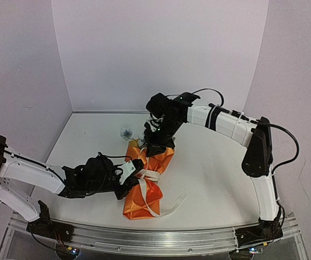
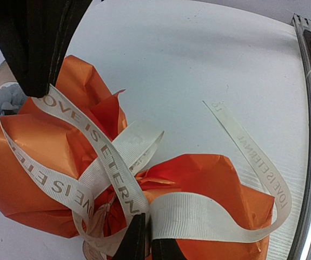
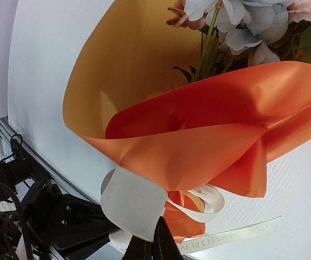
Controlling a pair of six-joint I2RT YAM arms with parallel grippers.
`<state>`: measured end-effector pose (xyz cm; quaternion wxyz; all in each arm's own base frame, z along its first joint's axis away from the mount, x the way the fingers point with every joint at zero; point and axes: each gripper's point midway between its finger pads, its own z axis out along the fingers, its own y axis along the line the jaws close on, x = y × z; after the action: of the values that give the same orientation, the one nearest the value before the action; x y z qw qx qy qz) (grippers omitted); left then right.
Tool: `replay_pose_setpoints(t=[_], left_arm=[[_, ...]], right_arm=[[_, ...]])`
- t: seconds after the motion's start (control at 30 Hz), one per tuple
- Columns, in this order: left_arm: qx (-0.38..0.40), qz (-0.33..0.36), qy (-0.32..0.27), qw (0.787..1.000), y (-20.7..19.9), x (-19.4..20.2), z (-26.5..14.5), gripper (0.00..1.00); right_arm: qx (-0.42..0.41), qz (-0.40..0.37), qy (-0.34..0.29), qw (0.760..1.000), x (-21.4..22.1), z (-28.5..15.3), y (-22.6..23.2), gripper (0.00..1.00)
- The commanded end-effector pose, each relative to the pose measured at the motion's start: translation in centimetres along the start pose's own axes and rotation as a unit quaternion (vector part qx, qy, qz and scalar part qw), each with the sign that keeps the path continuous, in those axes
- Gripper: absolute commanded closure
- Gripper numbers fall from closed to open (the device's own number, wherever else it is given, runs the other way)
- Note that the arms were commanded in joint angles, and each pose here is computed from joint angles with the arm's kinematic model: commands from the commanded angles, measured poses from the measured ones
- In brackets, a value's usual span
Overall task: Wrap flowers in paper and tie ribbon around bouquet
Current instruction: Cross the half-tied ribbon over the folded bouquet.
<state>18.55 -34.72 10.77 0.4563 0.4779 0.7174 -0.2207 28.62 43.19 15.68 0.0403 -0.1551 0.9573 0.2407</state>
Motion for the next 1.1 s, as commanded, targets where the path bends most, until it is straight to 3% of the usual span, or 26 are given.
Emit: replay_pose_setpoints(t=[0.0, 0.5, 0.67, 0.83, 1.07], left_arm=[[0.009, -0.001, -0.033, 0.999, -0.3, -3.1, 0.7, 0.93], [0.022, 0.010, -0.070, 0.997, -0.5, -5.9, -0.1, 0.90], [0.017, 0.010, -0.050, 0.999, -0.4, -4.8, 0.2, 0.88], [-0.017, 0.011, -0.009, 1.000, 0.6, -2.7, 3.0, 0.87], [-0.049, -0.007, -0.024, 0.999, 1.9, -3.7, 4.3, 0.80]], right_arm=[[0.004, 0.000, -0.037, 0.999, -1.7, -1.3, 0.3, 1.00], [0.001, 0.001, -0.059, 0.998, -2.5, -2.4, 0.6, 0.99], [-0.006, 0.003, -0.067, 0.998, -2.9, -2.5, 1.1, 0.99], [-0.033, 0.010, -0.059, 0.998, -2.9, -2.4, 2.1, 0.98], [-0.068, 0.010, -0.028, 0.997, -1.0, -2.9, 2.9, 0.90]])
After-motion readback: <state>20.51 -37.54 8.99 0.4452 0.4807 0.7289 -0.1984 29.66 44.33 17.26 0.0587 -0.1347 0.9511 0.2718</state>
